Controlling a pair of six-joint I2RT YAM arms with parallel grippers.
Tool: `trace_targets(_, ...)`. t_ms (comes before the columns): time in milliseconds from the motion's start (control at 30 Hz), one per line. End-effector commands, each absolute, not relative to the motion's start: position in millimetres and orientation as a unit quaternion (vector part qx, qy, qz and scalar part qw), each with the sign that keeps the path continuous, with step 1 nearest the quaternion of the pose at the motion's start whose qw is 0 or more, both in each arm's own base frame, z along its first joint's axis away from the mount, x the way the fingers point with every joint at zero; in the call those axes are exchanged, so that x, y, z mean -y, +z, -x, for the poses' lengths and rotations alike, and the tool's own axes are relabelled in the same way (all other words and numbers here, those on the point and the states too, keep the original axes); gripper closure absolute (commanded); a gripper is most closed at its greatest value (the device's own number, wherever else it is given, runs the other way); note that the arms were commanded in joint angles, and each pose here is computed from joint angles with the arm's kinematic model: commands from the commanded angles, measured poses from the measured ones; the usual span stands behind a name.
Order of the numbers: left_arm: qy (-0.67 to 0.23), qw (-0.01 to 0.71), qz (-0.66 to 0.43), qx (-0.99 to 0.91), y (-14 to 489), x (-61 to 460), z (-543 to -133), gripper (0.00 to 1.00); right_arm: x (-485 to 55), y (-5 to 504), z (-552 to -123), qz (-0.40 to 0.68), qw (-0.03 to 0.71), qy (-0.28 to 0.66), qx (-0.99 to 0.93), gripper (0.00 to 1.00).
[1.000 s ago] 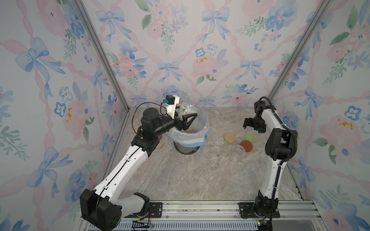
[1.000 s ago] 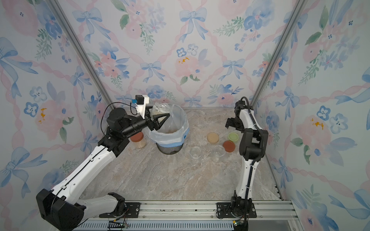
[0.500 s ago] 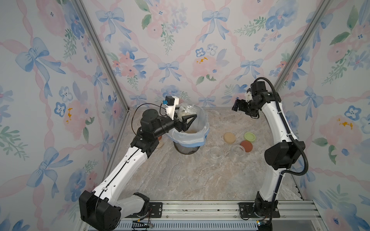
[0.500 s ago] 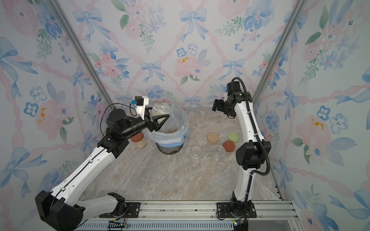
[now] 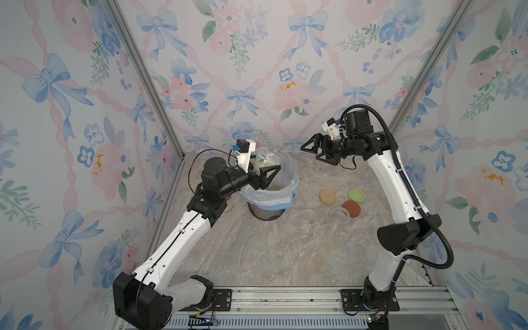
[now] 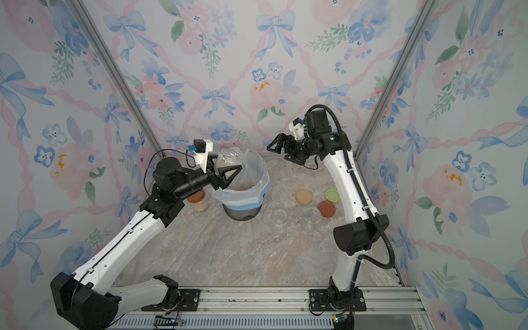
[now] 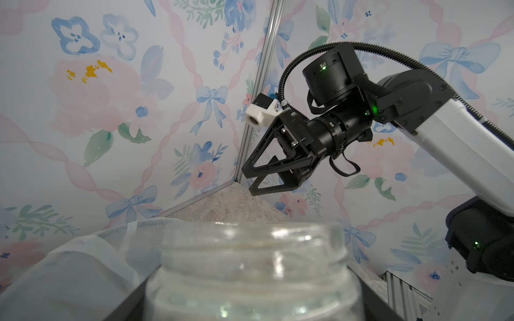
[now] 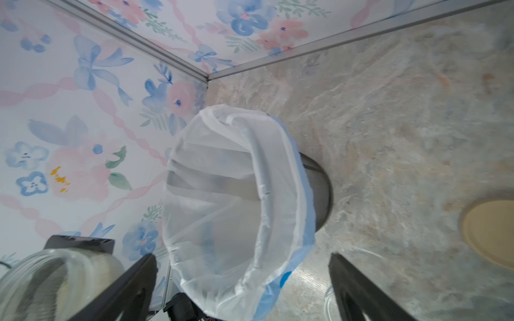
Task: Empty moldy rice from jars
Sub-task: Pour the moldy rice from the jar into the trash bin.
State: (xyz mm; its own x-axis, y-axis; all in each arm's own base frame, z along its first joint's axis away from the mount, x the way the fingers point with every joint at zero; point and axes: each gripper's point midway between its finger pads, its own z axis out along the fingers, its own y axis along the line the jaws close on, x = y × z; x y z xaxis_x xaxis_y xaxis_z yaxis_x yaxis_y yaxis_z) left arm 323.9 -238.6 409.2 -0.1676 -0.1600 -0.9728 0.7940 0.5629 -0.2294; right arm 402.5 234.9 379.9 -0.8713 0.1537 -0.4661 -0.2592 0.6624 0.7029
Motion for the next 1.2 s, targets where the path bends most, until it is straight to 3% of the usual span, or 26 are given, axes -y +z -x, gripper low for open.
trace_targets(0, -0.391, 0.634, -0.257, -0.616, 431, 235, -320, 1.0, -256, 428, -374, 0.065, 0.268, 0.472, -0.837, 0.03)
trace_targets(433, -0.388, 0.625, -0.259, -0.626, 421, 240, -331, 1.0, -325, 447, -326, 0.147, 0.271, 0.5, -0.81, 0.03)
trace_targets(800, -0.39, 0.621, -0.258, -0.629, 418, 242, -335, 1.0, -344, 411, -332, 0.139, 0.289, 0.42, -0.849, 0.03)
trace_targets(1167, -0.394, 0.621, -0.26, -0.626, 420, 246, -339, 1.0, -372, 398, -343, 0.144, 0.28, 0.421, -0.851, 0.02)
